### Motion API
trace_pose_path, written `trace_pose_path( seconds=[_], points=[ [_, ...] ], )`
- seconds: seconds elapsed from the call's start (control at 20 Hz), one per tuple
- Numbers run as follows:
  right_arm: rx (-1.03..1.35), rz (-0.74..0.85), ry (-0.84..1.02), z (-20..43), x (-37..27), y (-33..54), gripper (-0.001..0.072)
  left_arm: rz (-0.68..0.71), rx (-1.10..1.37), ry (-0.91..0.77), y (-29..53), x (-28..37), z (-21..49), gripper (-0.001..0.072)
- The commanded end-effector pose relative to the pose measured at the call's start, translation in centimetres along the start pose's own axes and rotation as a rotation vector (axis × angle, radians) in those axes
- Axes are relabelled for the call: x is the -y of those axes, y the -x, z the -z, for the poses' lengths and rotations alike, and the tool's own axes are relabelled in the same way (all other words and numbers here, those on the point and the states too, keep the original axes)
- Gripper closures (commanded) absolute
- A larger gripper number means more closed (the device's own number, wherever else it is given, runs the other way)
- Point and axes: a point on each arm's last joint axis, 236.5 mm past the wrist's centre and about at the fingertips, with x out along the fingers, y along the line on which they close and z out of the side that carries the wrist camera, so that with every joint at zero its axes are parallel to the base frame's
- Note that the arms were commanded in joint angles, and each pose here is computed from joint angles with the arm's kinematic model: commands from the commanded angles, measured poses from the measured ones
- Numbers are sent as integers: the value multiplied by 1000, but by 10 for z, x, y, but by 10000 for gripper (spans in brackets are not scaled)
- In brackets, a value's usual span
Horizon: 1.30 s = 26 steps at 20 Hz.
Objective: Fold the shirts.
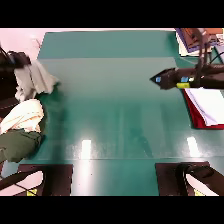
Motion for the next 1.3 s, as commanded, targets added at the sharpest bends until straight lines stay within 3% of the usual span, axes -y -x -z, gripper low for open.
trace_pose_path(
  seconds=[0.0,0.2,0.55,0.6,0.65,0.7,0.9,1.1,1.25],
  points=[
    [160,-8,59,-53,-21,33,693,106,277,-125,126,54,-90,686],
    [299,52,154,-98,-30,75,693,347,335,-247,203,149,-91,686],
    [366,76,207,-118,-41,106,693,920,67,-457,228,387,44,683],
    [359,76,206,-116,-41,105,693,956,44,-490,225,415,65,583],
    [348,76,206,-114,-41,104,693,982,33,-518,219,439,83,218],
    [338,76,206,-112,-40,104,693,987,15,-529,209,454,95,107],
    [296,76,205,-102,-39,101,693,846,-61,-453,146,413,81,106],
    [295,75,205,-102,-39,100,693,559,-183,-239,47,284,46,106],
    [296,75,205,-102,-39,100,693,418,-330,-92,-13,198,65,107]
  ],
)
